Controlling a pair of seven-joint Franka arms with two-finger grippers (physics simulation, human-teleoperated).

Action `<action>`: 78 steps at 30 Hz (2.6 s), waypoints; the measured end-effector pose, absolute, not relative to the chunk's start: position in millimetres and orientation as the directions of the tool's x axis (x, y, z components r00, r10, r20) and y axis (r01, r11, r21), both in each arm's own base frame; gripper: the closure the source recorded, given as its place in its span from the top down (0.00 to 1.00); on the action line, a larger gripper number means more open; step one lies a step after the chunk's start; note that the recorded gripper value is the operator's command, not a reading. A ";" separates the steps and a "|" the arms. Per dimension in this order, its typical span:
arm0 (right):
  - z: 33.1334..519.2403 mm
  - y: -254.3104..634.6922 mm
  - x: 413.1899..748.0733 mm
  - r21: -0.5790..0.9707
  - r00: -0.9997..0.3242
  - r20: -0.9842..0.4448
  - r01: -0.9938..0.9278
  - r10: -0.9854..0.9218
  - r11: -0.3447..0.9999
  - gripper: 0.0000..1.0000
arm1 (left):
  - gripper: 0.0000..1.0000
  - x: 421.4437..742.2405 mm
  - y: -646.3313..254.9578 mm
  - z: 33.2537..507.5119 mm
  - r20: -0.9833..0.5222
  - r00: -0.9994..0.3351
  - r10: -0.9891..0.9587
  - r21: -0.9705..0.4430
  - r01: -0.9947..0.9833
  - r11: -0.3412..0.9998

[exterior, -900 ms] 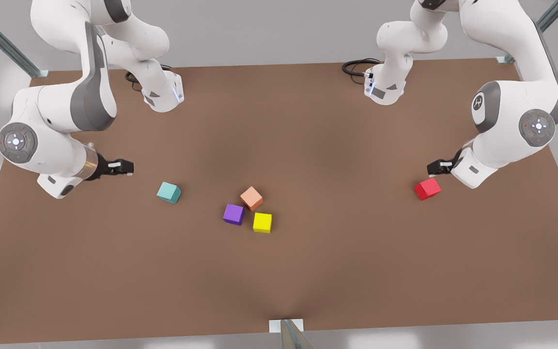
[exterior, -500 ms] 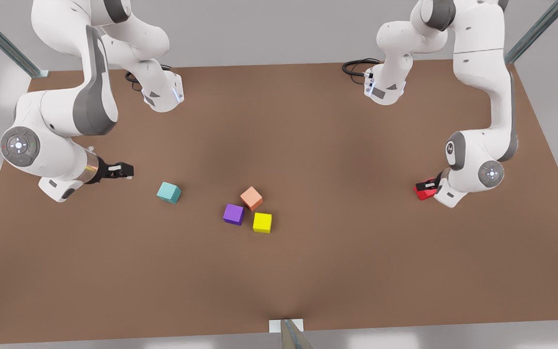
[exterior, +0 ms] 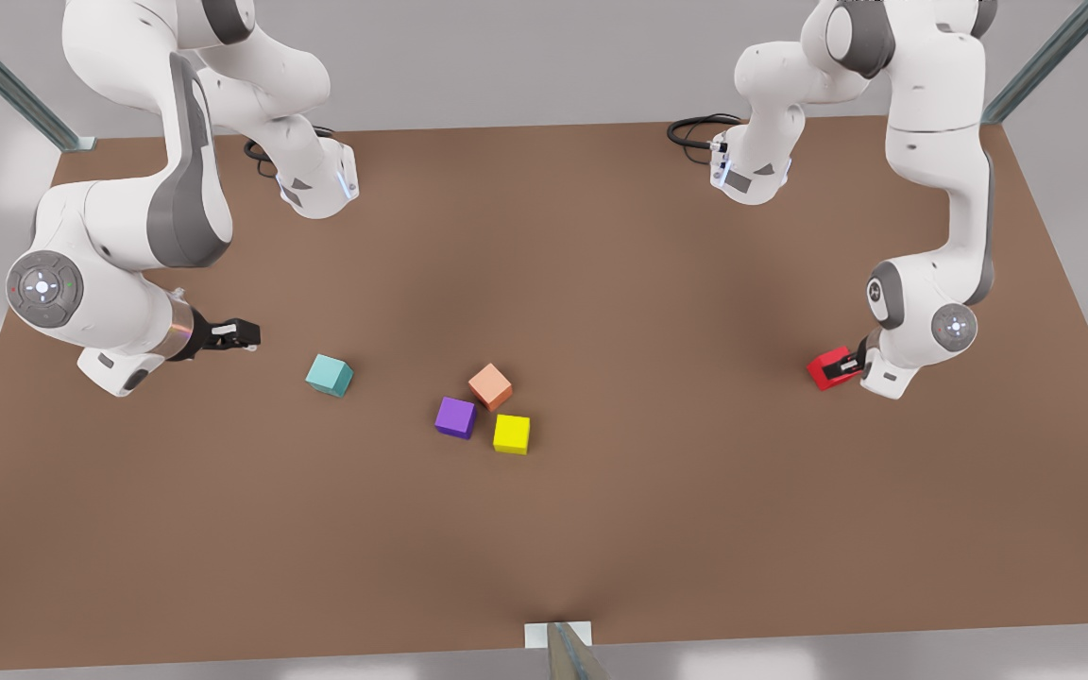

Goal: Pick up red wooden cube and pass to hand red wooden cube and place in blue wooden cube

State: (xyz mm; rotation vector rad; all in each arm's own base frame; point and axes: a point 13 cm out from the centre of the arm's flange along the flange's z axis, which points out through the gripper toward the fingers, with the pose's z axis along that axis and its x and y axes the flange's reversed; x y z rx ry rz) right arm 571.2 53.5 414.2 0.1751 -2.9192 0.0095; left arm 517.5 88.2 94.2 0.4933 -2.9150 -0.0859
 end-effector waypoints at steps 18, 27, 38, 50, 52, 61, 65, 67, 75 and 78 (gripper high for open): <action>402.3 52.2 566.6 0.013 -0.964 0.225 -0.144 -0.143 0.990 1.00 | 1.00 506.6 84.9 41.8 0.199 -0.905 -0.376 0.098 -0.363 0.927; 393.6 54.8 567.4 0.030 -0.962 0.226 -0.150 -0.152 0.988 1.00 | 0.68 543.1 54.3 69.4 0.147 -0.914 -0.378 0.031 -0.378 0.925; 271.7 297.6 613.8 0.885 -0.874 0.189 -0.045 -0.447 0.463 1.00 | 0.68 647.0 -364.4 258.8 0.360 -0.932 0.031 -0.656 -0.230 0.719; 267.3 420.5 656.6 0.796 -0.736 -0.540 -0.605 -0.409 0.037 1.00 | 0.68 656.9 -420.5 255.2 0.534 -0.834 0.138 -0.811 -0.460 0.362; 261.8 430.8 658.7 0.750 -0.695 -0.606 -0.662 -0.389 0.014 1.00 | 0.68 659.3 -418.1 257.3 0.520 -0.842 0.145 -0.824 -0.449 0.345; 231.6 497.4 637.5 0.599 -0.550 -0.774 -0.797 -0.313 -0.080 1.00 | 0.68 657.4 -427.5 263.1 0.460 -0.869 0.181 -0.867 -0.396 0.303; 232.3 513.5 636.8 0.531 -0.490 -0.826 -0.842 -0.279 -0.091 1.00 | 0.68 657.5 -428.0 264.4 0.439 -0.879 0.188 -0.878 -0.376 0.296; 233.6 518.3 638.1 0.501 -0.464 -0.846 -0.861 -0.262 -0.093 1.00 | 0.68 657.5 -428.2 264.5 0.431 -0.882 0.191 -0.883 -0.367 0.294; 232.3 548.5 637.1 0.413 -0.390 -0.898 -0.907 -0.204 -0.084 1.00 | 0.68 657.5 -428.1 263.8 0.405 -0.892 0.198 -0.894 -0.343 0.287; 232.0 546.9 642.4 0.385 -0.365 -0.910 -0.920 -0.194 -0.070 1.00 | 0.68 657.5 -428.4 264.1 0.398 -0.895 0.201 -0.898 -0.335 0.285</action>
